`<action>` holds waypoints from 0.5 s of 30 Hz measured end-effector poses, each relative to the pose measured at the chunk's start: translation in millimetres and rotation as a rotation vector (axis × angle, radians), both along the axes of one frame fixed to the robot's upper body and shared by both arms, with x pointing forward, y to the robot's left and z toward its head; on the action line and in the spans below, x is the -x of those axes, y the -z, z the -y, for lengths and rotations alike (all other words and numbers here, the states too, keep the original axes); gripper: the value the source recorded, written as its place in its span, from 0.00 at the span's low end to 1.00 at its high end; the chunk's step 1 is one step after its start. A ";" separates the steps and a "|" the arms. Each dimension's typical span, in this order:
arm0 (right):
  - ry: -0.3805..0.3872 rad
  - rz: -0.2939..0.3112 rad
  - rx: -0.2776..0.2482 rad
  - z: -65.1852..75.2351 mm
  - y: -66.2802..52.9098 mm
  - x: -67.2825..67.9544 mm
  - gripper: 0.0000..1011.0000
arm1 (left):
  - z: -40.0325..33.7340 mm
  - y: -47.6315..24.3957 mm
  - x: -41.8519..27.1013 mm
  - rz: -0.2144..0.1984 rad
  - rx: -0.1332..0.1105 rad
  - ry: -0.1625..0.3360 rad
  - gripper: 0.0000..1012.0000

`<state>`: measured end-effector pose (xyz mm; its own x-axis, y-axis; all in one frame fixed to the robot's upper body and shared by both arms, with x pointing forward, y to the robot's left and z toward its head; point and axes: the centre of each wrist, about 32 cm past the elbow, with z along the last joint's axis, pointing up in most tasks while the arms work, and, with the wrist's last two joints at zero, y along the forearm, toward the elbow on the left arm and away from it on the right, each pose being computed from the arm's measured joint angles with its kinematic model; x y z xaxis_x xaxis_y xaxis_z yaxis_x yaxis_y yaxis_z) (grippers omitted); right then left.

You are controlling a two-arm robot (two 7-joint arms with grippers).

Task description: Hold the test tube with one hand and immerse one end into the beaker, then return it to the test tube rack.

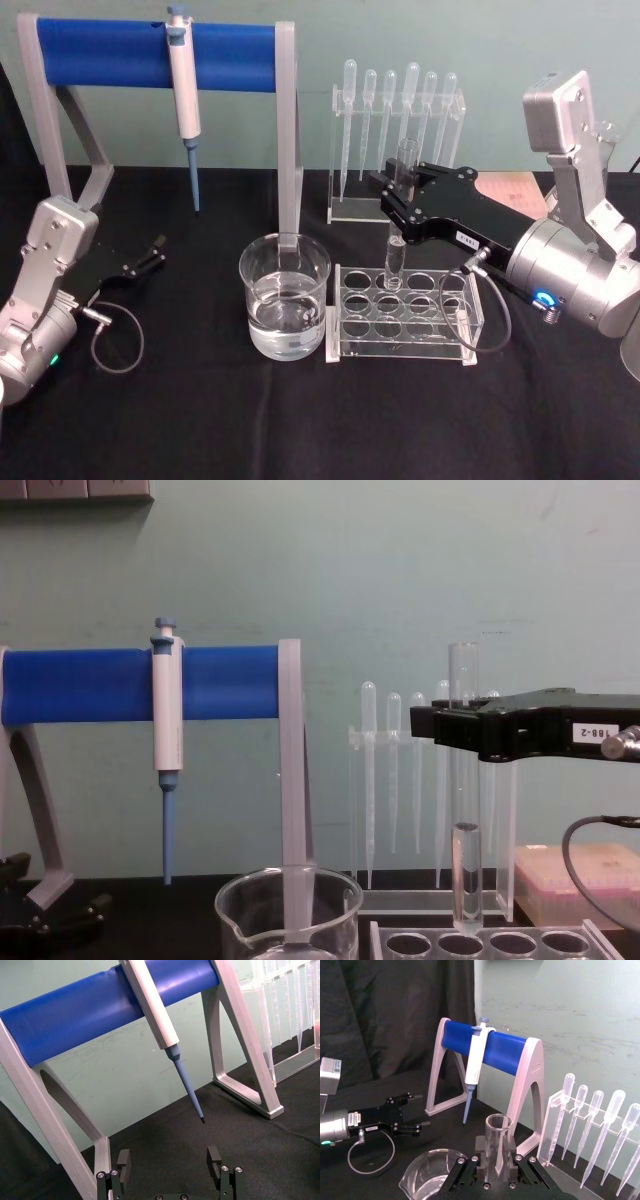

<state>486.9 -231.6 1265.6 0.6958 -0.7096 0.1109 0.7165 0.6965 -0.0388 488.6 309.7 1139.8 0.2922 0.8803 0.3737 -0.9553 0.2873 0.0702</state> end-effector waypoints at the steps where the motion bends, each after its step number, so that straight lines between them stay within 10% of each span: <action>1: 0.000 0.000 0.000 0.0 0.0 0.0 0.23 | 0.0 0.0 0.0 0.000 0.000 0.000 0.99; 15: -0.060 0.046 -0.015 -30.0 -29.8 -13.5 0.23 | 0.0 0.0 0.0 0.000 0.000 0.000 0.99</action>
<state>500.4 -201.6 1295.5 0.7314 -0.6687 0.1336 0.6744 0.7384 0.0041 488.6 309.7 1139.8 0.2923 0.8803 0.3737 -0.9552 0.2874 0.0703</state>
